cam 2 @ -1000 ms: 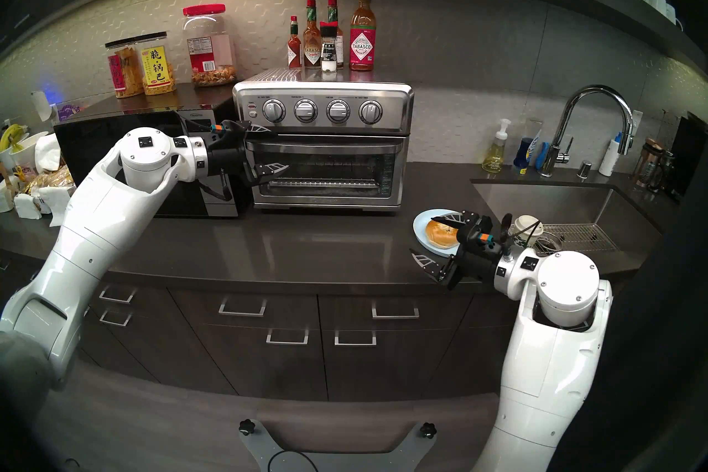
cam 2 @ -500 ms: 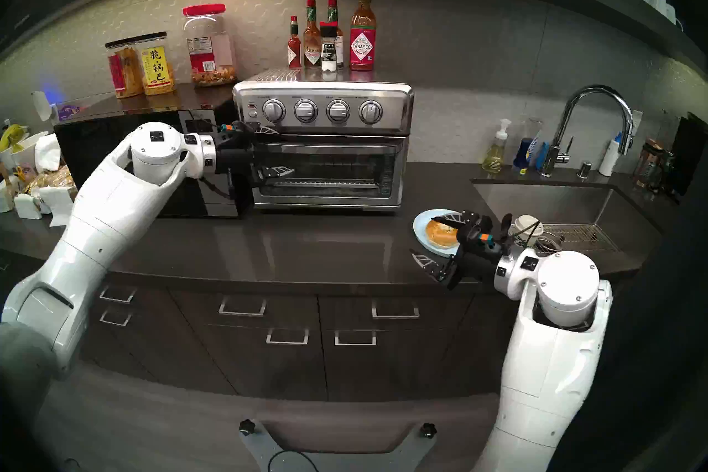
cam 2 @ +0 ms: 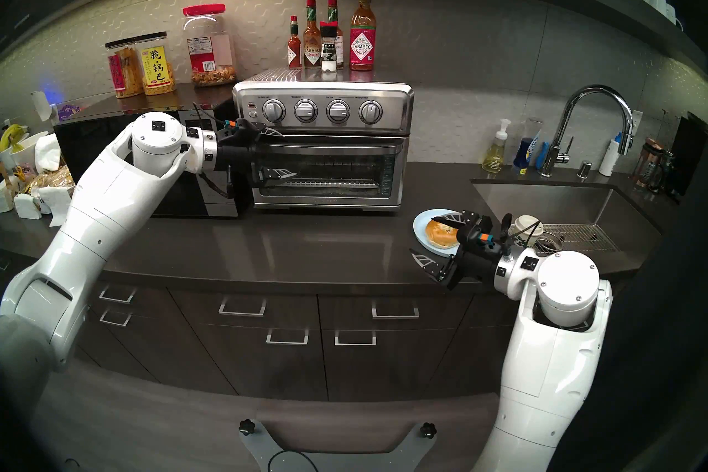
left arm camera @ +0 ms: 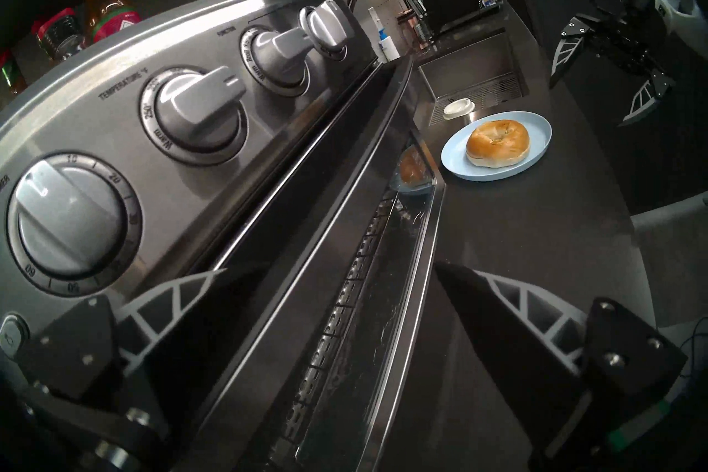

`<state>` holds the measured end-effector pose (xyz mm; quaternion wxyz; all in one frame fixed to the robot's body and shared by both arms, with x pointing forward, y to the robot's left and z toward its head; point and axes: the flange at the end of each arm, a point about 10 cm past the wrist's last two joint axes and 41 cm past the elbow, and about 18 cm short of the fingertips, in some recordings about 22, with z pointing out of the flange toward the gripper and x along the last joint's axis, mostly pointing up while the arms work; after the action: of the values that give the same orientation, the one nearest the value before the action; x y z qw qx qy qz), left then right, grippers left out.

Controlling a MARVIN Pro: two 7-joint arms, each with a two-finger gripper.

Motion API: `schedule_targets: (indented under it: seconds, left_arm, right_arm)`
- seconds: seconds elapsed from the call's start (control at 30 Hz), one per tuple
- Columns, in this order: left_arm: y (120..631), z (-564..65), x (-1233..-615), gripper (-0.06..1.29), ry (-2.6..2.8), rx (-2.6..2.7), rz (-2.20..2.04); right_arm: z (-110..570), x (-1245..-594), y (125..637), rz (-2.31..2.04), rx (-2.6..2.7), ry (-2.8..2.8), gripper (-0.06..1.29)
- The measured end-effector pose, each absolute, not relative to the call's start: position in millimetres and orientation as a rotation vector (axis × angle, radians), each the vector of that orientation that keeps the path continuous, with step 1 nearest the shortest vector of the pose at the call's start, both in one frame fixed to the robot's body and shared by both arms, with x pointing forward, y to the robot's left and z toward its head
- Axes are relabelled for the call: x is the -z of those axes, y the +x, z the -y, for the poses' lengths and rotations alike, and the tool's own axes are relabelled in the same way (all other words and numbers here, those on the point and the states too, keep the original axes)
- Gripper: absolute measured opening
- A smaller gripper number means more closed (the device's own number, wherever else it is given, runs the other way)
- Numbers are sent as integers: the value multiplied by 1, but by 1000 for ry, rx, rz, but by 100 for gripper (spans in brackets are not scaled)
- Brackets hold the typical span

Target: Open the oven and place the bagel inside on the rack

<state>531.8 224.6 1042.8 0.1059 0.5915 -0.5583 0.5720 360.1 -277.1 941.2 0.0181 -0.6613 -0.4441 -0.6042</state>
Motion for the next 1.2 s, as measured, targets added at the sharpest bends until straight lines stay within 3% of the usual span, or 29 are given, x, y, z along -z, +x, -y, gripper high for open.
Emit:
schedule_targets:
  seconds: [0.67, 0.93, 1.03, 1.2]
  left_arm:
    - [526, -216, -1031, 124, 1788, -1850, 1653]
    - [521, -222, -1035, 80, 1791, -1889, 1669]
    - [518, -222, -1034, 57, 1788, -1886, 1686]
    - [513, -222, -1032, 56, 1783, -1892, 1725]
  right_arm:
    - [277, -941, 360, 1379, 1877, -2054, 122]
    - [277, -941, 360, 1379, 1876, -2054, 122]
    - [277, -941, 360, 1379, 1876, -2054, 122]
    - [277, -941, 360, 1379, 1876, -2054, 122]
